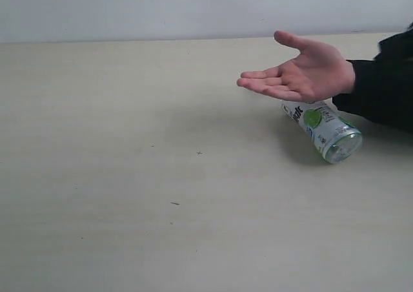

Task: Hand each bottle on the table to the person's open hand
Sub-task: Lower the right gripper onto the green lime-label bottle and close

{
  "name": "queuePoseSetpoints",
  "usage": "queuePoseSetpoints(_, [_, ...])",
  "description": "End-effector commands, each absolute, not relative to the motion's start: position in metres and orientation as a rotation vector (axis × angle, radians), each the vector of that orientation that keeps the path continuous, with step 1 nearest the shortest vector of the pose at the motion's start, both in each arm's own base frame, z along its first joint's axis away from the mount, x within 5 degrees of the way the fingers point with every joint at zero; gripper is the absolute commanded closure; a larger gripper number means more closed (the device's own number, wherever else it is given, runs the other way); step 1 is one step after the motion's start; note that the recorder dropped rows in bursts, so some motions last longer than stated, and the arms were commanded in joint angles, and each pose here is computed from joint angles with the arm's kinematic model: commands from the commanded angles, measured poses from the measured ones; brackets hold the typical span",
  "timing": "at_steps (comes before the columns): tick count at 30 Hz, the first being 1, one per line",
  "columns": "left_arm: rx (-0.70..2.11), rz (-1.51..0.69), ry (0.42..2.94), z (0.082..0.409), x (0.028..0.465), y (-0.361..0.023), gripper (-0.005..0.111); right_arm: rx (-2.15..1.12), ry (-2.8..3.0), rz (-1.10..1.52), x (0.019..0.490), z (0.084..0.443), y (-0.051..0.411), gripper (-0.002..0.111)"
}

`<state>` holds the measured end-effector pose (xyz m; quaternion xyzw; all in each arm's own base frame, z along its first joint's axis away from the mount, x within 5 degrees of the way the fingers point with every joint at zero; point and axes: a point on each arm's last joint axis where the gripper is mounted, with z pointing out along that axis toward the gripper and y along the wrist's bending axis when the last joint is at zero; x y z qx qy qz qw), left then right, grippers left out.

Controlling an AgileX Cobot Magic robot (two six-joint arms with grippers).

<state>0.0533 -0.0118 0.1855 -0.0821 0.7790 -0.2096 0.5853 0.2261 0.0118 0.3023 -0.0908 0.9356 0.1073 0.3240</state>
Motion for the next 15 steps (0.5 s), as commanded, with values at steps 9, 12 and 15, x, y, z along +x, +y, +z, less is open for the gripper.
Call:
queuePoseSetpoints(9, [-0.199,-0.487,1.819,0.185,0.053,-0.012,0.107,-0.390,2.774,0.202,0.288,0.210,0.037,0.045])
queuePoseSetpoints(12, [-0.199,-0.487,1.819,0.185,0.053,-0.012,0.107,-0.359,2.815,0.129,0.293,0.197,0.032,0.040])
queuePoseSetpoints(15, [-0.199,-0.487,1.819,0.185,0.053,-0.012,0.107,-0.318,2.848,0.070,0.295,0.189,0.028,0.036])
